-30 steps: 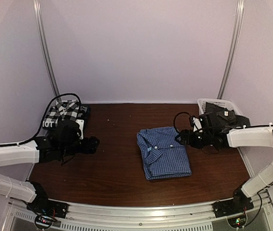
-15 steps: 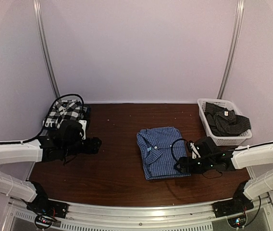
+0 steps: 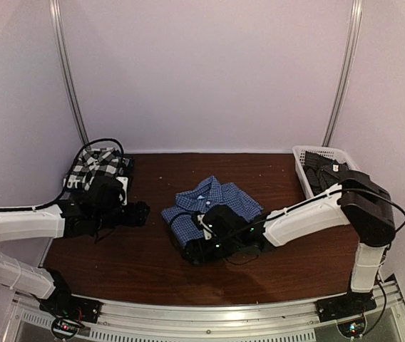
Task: Fold and stack the long sleeve shirts
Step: Rotate the square-folded shirt at the center of the board.
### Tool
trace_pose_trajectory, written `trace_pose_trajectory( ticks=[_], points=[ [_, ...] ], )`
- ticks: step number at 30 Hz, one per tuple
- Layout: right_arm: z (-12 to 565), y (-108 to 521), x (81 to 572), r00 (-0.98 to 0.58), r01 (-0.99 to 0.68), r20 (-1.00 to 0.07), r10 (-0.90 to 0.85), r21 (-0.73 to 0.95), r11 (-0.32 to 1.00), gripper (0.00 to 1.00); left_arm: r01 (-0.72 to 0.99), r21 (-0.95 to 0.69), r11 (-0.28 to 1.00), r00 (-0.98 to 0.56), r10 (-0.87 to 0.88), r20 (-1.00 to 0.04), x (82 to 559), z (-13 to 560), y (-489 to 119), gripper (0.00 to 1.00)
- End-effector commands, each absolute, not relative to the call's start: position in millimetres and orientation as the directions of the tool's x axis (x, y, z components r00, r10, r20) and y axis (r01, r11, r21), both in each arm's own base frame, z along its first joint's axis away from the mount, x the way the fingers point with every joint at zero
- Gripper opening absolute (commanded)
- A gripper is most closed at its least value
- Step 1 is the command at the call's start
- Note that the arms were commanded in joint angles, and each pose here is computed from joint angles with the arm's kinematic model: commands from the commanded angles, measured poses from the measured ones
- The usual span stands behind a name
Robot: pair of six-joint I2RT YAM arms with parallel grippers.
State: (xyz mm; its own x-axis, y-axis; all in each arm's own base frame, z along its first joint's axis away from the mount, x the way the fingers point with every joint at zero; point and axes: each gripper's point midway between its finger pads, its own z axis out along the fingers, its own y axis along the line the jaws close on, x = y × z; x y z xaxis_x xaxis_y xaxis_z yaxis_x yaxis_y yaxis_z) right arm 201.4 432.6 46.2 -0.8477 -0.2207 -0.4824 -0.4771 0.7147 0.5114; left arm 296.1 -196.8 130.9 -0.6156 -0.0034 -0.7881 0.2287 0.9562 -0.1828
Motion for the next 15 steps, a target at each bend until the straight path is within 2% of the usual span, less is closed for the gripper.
trace_pose_trajectory(
  ticks=[1,5,8,15],
  points=[
    [60,503,174,-0.734,-0.668,-0.537,-0.415,0.464,0.582,0.82,0.176,-0.208,0.962,-0.591,-0.066,-0.804,301,146,-185,0.79],
    [80,482,189,-0.715,-0.67,-0.575,-0.398,0.401,0.625,0.84,0.169,-0.222,0.96,-0.585,-0.083,-0.807,299,146,-182,0.8],
    [102,442,210,-0.72,-0.633,-0.602,-0.345,0.367,0.681,0.85,0.177,-0.235,0.956,-0.586,-0.089,-0.805,299,143,-185,0.87],
    [115,345,286,-0.753,-0.456,-0.635,-0.172,0.315,0.833,0.88,0.234,-0.282,0.93,-0.629,-0.076,-0.774,305,132,-210,0.91]
  ],
)
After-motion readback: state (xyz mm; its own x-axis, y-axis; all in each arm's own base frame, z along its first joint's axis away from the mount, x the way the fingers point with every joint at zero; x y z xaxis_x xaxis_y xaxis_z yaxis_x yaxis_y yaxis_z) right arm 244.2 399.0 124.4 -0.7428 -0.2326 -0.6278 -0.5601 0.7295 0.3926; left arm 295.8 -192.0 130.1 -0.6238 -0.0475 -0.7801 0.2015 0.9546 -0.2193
